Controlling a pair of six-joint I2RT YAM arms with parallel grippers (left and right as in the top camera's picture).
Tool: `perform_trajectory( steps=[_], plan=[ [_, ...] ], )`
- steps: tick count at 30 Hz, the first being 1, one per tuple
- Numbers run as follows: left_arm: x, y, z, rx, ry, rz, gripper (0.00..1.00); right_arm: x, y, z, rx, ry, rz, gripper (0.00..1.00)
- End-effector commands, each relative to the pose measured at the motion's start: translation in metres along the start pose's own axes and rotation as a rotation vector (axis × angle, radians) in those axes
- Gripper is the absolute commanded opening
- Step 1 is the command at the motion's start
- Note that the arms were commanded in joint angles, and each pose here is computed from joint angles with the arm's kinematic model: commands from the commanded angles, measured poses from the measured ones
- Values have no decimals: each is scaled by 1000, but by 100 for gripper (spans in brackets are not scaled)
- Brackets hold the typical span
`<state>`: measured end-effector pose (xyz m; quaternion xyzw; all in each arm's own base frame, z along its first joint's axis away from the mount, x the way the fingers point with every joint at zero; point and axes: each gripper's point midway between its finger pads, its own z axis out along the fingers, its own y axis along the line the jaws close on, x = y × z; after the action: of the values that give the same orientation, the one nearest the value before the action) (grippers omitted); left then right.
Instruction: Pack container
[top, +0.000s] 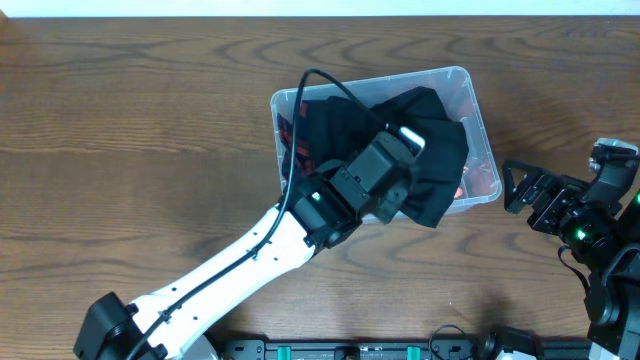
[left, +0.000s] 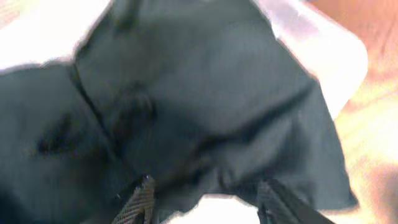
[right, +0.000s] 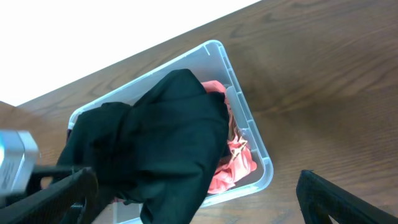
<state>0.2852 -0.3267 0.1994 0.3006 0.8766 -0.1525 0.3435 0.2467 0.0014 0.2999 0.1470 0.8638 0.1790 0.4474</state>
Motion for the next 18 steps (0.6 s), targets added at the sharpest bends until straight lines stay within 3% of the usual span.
perform_trajectory(
  steps=[1,5,12,18],
  plan=[
    [-6,13,22,-45,-17,-1,54,-4,-1,-3,8,-14,2,99],
    [-5,-1,55,57,-15,-13,54,-3,-1,-3,8,-14,2,99],
    [75,3,122,41,251,-18,54,-3,-1,-3,8,-14,3,99],
    [111,12,121,3,392,-8,54,-4,-1,-3,8,-14,2,99]
  ],
)
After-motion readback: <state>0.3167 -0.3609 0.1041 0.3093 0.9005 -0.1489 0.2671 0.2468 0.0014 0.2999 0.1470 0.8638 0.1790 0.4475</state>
